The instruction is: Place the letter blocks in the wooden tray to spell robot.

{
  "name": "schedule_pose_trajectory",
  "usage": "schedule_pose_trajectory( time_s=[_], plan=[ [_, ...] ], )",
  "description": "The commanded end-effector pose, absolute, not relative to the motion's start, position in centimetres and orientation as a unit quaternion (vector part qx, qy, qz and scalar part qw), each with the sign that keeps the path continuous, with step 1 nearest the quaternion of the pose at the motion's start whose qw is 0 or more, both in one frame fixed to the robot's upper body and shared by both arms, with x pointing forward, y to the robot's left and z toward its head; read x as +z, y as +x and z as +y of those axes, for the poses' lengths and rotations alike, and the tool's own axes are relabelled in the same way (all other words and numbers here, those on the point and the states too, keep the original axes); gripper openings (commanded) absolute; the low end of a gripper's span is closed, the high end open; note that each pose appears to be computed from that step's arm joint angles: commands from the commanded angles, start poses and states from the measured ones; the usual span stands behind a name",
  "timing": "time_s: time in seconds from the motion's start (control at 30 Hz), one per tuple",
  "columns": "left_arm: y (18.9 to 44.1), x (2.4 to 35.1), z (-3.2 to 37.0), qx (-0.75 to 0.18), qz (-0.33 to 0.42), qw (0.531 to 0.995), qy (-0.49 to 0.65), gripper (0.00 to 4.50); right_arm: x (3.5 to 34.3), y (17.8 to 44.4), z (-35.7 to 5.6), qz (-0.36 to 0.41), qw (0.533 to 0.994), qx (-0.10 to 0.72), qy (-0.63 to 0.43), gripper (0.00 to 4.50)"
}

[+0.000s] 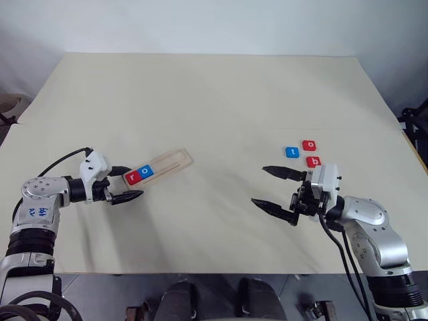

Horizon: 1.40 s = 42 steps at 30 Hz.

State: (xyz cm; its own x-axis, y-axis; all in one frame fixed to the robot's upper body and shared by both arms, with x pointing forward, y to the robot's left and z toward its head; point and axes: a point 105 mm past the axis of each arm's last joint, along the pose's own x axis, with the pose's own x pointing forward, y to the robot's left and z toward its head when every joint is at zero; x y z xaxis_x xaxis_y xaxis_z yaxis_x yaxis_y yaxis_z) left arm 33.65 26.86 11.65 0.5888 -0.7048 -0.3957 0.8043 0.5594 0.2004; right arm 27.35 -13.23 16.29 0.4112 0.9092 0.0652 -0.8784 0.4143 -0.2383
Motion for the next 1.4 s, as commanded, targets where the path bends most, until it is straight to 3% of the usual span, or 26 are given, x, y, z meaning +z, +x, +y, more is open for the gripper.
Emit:
schedule_pose_trajectory(
  time_s=[0.03,0.17,0.2,0.3,0.53,0.67,0.9,1.1,1.37,1.4],
  plan=[
    [33.5,10.3,27.0,-0.43,0.173,0.867,0.184,4.3,17.3,27.0,-13.3,-0.119,0.837,0.526,-0.089,4.5],
    [33.2,9.9,26.8,-0.442,0.173,0.861,0.186,3.43,17.3,26.9,-13.5,-0.118,0.839,0.523,-0.09,4.5],
    [33.3,10.0,26.7,-0.441,0.17,0.862,0.185,3.39,17.2,26.9,-13.6,-0.117,0.84,0.522,-0.091,4.5],
    [33.7,10.7,25.9,-0.449,0.145,0.862,0.185,3.39,17.2,26.9,-14.0,-0.112,0.843,0.517,-0.096,4.5],
    [33.6,14.1,18.1,-0.565,0.064,0.791,0.226,3.39,16.5,26.4,-17.0,-0.084,0.867,0.477,-0.114,4.5],
    [33.1,14.2,15.3,-0.605,0.061,0.757,0.241,3.39,16.3,25.9,-18.4,-0.071,0.88,0.453,-0.121,4.5],
    [33.4,13.1,8.5,-0.673,0.072,0.695,0.245,3.39,14.8,22.6,-23.4,-0.017,0.919,0.371,-0.134,4.5],
    [34.5,12.2,6.7,-0.672,0.094,0.689,0.254,3.39,13.9,21.2,-24.5,-0.002,0.931,0.341,-0.132,4.5],
    [34.8,11.4,7.4,-0.661,0.131,0.694,0.255,3.39,13.7,20.8,-24.4,-0.006,0.934,0.334,-0.126,4.5],
    [34.7,11.3,7.5,-0.659,0.134,0.696,0.252,3.74,13.7,20.8,-24.4,-0.007,0.934,0.334,-0.125,4.5]
  ],
)
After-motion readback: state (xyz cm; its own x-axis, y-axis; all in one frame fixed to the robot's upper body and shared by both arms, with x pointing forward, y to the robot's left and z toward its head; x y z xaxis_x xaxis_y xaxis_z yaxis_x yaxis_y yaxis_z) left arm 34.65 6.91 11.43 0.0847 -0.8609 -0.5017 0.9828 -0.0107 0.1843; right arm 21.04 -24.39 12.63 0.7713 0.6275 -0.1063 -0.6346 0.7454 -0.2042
